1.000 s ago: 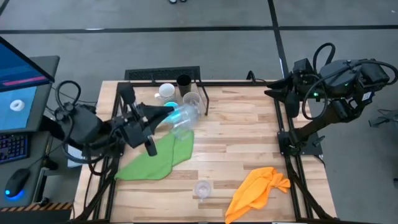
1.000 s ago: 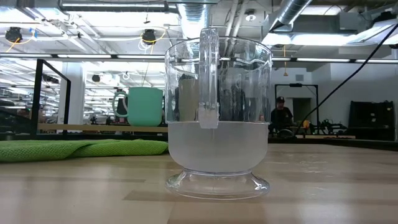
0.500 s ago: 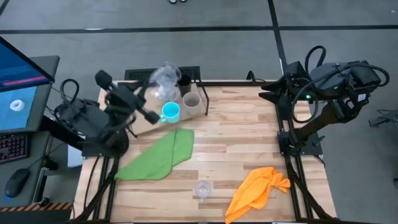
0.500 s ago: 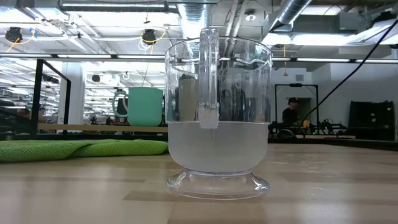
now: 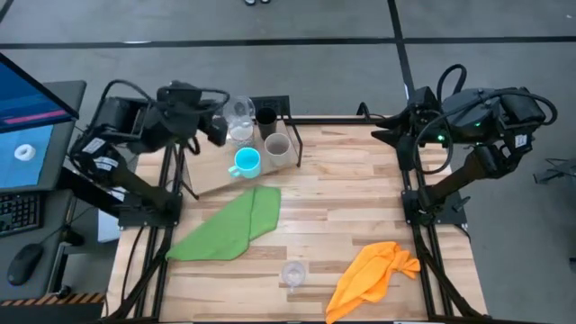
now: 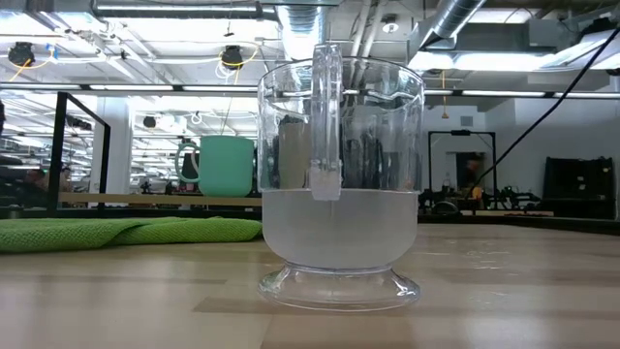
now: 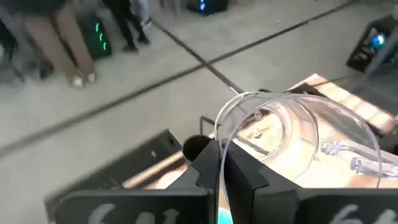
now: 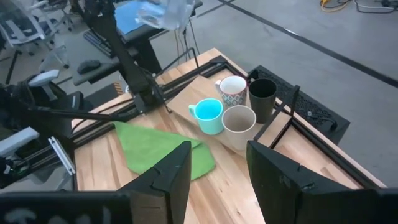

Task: Stack small to large cups/mugs on shelf
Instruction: Put the transparent mug on the shelf

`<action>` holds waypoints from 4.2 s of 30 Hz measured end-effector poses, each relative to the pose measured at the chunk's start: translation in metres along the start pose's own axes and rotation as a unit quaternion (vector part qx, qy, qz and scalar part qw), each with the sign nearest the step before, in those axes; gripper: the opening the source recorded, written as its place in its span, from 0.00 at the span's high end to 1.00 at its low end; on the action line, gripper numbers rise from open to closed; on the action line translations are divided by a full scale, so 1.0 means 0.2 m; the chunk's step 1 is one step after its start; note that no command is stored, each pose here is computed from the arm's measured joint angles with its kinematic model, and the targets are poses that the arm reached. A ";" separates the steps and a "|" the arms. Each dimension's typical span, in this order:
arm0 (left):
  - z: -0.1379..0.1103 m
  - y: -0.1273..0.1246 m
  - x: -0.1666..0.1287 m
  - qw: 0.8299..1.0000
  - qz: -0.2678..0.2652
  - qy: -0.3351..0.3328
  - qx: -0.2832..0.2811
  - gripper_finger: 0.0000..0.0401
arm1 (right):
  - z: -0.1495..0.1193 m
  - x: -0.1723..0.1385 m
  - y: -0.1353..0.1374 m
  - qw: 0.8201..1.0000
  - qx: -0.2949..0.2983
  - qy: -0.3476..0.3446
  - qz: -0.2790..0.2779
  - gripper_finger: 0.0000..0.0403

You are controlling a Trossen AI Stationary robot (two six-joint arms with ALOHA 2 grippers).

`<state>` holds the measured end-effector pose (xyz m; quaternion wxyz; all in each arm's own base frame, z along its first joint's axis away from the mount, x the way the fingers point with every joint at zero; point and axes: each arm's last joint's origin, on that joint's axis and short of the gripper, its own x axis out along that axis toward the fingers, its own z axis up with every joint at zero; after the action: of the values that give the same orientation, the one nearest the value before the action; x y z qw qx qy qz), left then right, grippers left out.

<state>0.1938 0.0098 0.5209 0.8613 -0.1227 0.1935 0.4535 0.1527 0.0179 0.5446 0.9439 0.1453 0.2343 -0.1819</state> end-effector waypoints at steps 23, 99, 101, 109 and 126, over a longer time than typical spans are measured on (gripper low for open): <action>-0.47 0.40 0.35 0.955 0.123 0.257 -0.076 1.00 | 0.00 0.01 0.00 1.000 -0.023 0.004 -0.002 0.56; -0.96 0.69 1.08 0.895 0.167 0.375 -0.175 1.00 | 0.02 0.03 -0.04 0.999 -0.041 0.000 -0.031 0.56; -0.96 0.69 1.08 0.895 0.167 0.375 -0.175 1.00 | 0.02 0.03 -0.04 0.999 -0.041 0.000 -0.031 0.56; -0.95 0.69 1.08 0.893 0.173 0.372 -0.187 0.86 | 0.02 0.03 -0.04 0.999 -0.041 0.000 -0.031 0.56; -0.91 0.69 1.00 0.898 0.156 0.338 -0.236 0.63 | 0.02 0.03 -0.04 0.999 -0.042 0.000 -0.031 0.56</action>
<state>0.1414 0.1632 0.2646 0.6080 -0.4366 0.3764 0.5459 0.1548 0.0074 0.5435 0.9431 0.0982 0.2462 -0.2007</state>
